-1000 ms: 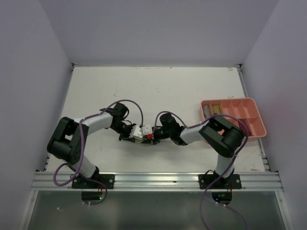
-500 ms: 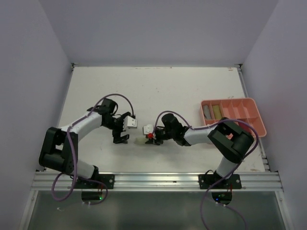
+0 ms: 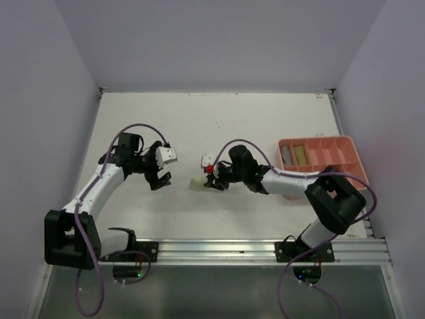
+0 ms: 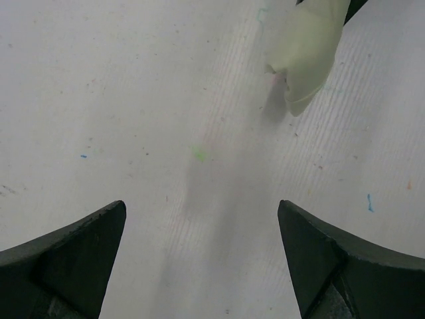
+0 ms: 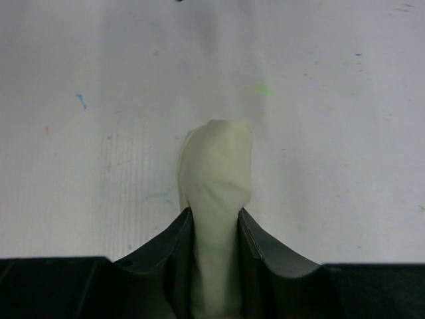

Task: Roll the underwear
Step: Roll the underwear, then place the rolled underwear into the container

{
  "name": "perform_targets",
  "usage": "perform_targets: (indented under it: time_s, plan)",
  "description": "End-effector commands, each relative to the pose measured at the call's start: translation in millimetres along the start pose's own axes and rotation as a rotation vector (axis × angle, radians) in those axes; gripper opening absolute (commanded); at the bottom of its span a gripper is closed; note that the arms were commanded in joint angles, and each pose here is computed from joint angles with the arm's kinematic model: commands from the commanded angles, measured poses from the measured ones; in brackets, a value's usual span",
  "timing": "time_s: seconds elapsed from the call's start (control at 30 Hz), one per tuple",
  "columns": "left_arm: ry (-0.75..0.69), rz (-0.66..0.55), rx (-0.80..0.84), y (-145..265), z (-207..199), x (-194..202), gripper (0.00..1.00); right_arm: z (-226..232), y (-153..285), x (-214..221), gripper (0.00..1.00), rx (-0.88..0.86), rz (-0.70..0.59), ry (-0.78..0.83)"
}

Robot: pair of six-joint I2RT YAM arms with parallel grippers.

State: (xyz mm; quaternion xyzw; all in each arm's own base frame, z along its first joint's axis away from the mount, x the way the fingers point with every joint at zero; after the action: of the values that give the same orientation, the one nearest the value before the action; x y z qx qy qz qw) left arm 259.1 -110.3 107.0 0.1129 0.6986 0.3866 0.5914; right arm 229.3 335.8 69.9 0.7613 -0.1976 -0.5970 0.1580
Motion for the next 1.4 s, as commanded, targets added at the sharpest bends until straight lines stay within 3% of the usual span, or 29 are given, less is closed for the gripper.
perform_targets:
  time_s: [0.0, 0.23, 0.37, 0.57, 0.7, 1.03, 1.37]
  plan:
    - [0.084, -0.077, -0.081, 7, 14, -20, 1.00, -63, 35, -48, 0.00, 0.172, -0.055, -0.111]
    - [0.108, -0.194, -0.128, 17, 27, -55, 1.00, -131, 129, -54, 0.00, 0.442, -0.015, -0.178]
    - [0.140, -0.251, -0.176, 21, 39, -71, 1.00, -170, 221, -21, 0.00, 0.698, 0.097, -0.226]
    - [0.182, -0.281, -0.299, 31, 65, -90, 1.00, -187, 348, 37, 0.00, 1.021, 0.303, -0.286]
    - [0.224, -0.253, -0.411, 38, 83, -90, 1.00, -183, 397, 69, 0.00, 1.141, 0.441, -0.329]
    - [0.306, -0.258, -0.401, 29, 87, -88, 1.00, -175, 415, 135, 0.00, 1.218, 0.662, -0.320]
    - [0.312, -0.244, -0.410, 24, 90, -81, 1.00, -160, 403, 175, 0.00, 1.231, 0.730, -0.269]
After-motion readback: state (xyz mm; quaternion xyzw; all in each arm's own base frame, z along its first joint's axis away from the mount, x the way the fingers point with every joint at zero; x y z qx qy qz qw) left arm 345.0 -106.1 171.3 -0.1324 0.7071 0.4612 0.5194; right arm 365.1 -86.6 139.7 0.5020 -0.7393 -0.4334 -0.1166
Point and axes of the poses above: each gripper's point midway between its finger pads, its own y axis back along the fingers, its own z axis along the line the jaws close on, x = y × z, the point moved 1 cm from there along y, back along the fingers, and after that the axes turned 8 degrees about y, right-handed, at the moved point
